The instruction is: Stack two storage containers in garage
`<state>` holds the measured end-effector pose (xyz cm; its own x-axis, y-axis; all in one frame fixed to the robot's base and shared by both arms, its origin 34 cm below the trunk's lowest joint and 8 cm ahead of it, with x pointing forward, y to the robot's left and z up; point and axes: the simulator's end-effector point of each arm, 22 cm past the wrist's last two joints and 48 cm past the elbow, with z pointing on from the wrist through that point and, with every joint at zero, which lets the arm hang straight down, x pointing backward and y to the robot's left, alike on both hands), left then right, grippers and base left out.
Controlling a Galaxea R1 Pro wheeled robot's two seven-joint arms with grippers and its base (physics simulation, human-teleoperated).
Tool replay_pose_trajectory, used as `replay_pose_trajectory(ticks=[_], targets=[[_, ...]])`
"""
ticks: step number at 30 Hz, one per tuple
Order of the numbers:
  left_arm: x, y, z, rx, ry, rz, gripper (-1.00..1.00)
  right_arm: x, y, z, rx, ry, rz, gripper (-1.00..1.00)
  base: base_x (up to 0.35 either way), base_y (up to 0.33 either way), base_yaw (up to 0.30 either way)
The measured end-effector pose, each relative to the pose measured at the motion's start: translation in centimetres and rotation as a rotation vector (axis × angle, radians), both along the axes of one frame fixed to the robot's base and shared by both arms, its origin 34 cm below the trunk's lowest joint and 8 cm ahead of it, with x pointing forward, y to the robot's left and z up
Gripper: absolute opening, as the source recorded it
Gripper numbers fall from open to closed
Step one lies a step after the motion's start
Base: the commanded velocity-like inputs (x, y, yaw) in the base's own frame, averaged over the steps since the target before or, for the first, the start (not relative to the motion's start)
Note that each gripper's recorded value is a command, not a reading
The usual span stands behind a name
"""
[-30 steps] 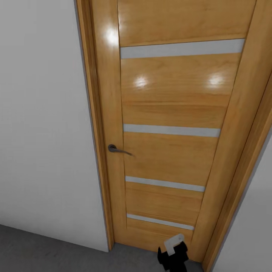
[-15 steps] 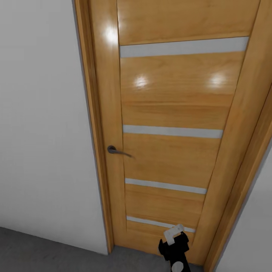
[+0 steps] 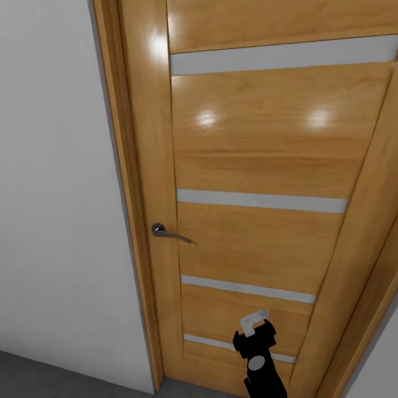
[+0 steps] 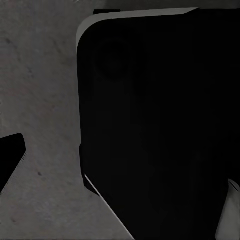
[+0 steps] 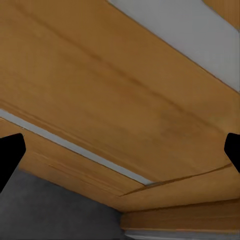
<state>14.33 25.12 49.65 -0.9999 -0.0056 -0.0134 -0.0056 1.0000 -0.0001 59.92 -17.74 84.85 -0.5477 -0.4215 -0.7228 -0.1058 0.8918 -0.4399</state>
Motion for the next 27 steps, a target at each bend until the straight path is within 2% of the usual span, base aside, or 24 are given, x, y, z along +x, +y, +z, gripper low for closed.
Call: replay_pose_trajectory(ticks=[8,19,27], targets=[[0.0,0.0,0.0,0.000,0.000,0.000,1.00,0.3,0.0,0.9,0.005,-0.019,0.000,1.00,0.048,0.000,0.000],[0.0,0.0,0.0,0.000,0.000,0.000,1.00,0.3,0.1,1.2,0.006,-0.026,-0.001,1.00,0.260,0.043,0.000],[0.0,0.0,0.0,0.000,0.000,-0.001,1.00,0.4,0.1,1.2,0.007,-0.026,-0.001,1.00,0.049,0.009,0.000]])
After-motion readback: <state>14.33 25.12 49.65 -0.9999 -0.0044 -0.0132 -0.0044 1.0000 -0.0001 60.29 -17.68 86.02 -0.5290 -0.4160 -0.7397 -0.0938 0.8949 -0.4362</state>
